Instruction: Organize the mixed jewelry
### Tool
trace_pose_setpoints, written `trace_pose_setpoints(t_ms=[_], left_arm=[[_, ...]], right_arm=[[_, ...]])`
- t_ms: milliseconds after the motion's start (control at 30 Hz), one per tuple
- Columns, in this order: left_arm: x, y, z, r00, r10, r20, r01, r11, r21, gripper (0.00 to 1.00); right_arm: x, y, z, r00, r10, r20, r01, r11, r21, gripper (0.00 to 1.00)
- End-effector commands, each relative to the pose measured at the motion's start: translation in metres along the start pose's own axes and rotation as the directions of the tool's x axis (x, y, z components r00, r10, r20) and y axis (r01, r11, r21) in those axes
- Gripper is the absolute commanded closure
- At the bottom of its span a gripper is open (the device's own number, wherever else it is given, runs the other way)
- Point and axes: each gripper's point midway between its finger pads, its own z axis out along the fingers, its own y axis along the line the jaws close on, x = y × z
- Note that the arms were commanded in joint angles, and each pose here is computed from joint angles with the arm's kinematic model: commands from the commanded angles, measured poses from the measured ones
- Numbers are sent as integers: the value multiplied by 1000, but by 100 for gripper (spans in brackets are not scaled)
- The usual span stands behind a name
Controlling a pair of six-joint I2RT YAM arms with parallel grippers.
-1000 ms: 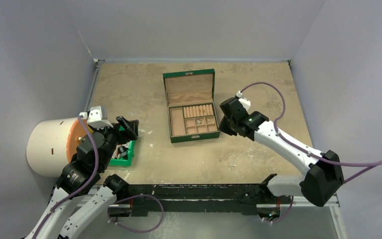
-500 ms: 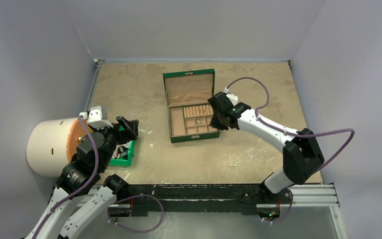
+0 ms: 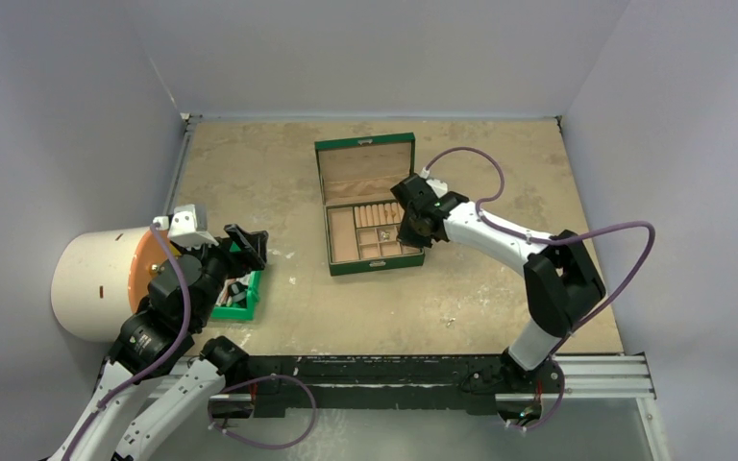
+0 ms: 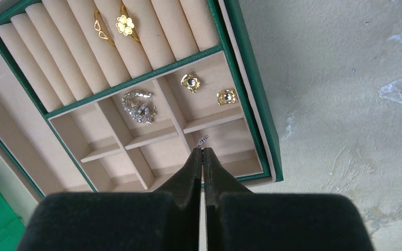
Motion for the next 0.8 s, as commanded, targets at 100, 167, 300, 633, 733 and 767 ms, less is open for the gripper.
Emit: trace_pose_setpoints(t_ms=[100,167,300,633,733,767], left_arm=[[-9,0,0,999,-23,34,23,1000,-8,22],[-9,0,0,999,-23,34,23,1000,-9,22],[-8,0,1,999,-22,32,23,1000,-8,21],[-8,0,1,999,-22,32,23,1000,-7,21],[-8,-1,1,999,-22,31,22,1000,-6,21],[-8,-1,1,999,-21,31,21,1000,-6,21]], right_arm=[[-8,16,-2,1000,-7,11,7,999,-33,96],[-7,15,-1,1000,-6,9,7,1000,-28,94],[-8,12,-4,1000,-3,12,4,1000,-22,86],[-12,4,-22,999,6,43,-5,1000,-24,82],[-10,-2,-31,999,7,44,-5,1000,-31,82],[-9,-6,-35,999,7,43,-5,1000,-28,82]])
